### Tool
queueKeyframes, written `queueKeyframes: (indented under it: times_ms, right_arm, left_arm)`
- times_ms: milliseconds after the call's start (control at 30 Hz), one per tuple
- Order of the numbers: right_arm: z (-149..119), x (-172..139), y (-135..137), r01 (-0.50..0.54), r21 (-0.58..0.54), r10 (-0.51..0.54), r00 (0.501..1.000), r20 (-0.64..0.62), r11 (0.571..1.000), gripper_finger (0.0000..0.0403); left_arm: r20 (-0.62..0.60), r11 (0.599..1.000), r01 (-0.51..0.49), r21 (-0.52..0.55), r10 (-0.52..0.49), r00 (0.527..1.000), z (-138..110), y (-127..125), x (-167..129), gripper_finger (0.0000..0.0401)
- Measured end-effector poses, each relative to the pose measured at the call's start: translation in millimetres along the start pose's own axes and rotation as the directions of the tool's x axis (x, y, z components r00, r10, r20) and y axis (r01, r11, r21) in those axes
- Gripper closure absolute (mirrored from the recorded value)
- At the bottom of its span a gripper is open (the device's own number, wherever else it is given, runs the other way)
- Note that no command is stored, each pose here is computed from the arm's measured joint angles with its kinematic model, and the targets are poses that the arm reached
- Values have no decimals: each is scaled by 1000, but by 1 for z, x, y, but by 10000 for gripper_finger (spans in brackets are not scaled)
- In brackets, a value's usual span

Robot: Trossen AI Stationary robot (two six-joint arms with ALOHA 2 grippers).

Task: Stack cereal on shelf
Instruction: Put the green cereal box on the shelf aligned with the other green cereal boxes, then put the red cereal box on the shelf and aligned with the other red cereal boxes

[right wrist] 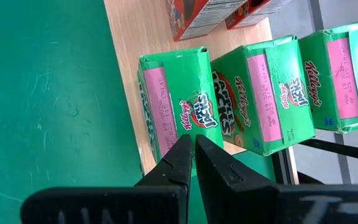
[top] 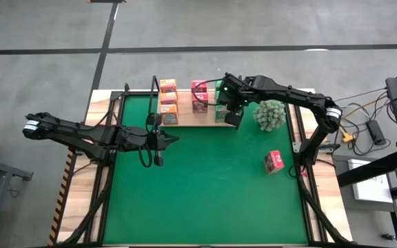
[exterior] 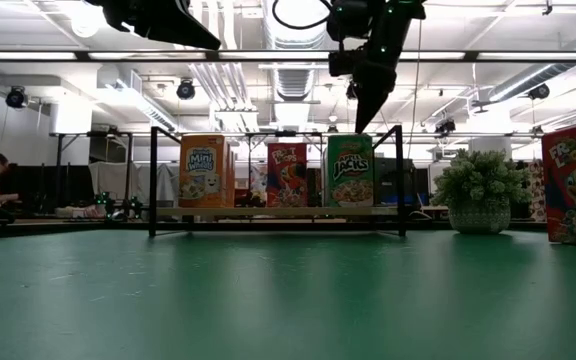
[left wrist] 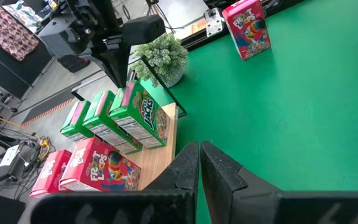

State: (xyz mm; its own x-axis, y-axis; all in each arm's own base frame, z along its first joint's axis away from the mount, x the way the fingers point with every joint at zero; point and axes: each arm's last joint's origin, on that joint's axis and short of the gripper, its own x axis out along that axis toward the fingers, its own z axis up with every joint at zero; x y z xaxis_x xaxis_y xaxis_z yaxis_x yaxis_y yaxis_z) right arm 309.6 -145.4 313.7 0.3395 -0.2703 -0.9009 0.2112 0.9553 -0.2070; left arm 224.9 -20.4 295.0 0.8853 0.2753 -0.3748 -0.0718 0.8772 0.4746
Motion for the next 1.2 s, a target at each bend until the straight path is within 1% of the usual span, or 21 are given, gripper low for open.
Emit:
queueKeyframes:
  times_ms: [300, 533, 767, 900, 967, 1067, 1200]
  right_arm:
    - [-1, 0, 0, -1, -7, 1, 1000, -7, 1000, 390]
    - [1, -4, -1, 4, -10, -4, 1000, 11, 1000, 390]
    - [8, -14, -1, 12, -12, -12, 999, 51, 1000, 390]
    - [15, -26, 8, 2, 1, -2, 996, 91, 1000, 390]
    - [19, -34, 16, -30, 16, 27, 992, 122, 999, 390]
    - [24, -45, 31, -133, 49, 124, 980, 154, 990, 390]
    - [26, -55, 59, -289, 96, 273, 950, 151, 952, 390]
  left_arm:
    - [0, 1000, 0, 0, 0, 1000, 0, 0, 0, 401]
    - [0, 1000, 0, 0, 0, 1000, 0, 0, 0, 401]
    - [0, 1000, 0, 0, 0, 1000, 0, 0, 0, 401]
    - [0, 1000, 0, 0, 0, 1000, 0, 0, 0, 401]
    - [0, 1000, 0, 0, 0, 1000, 0, 0, 0, 401]
    - [0, 1000, 0, 0, 0, 1000, 0, 0, 0, 401]
    - [0, 1000, 0, 0, 0, 1000, 0, 0, 0, 401]
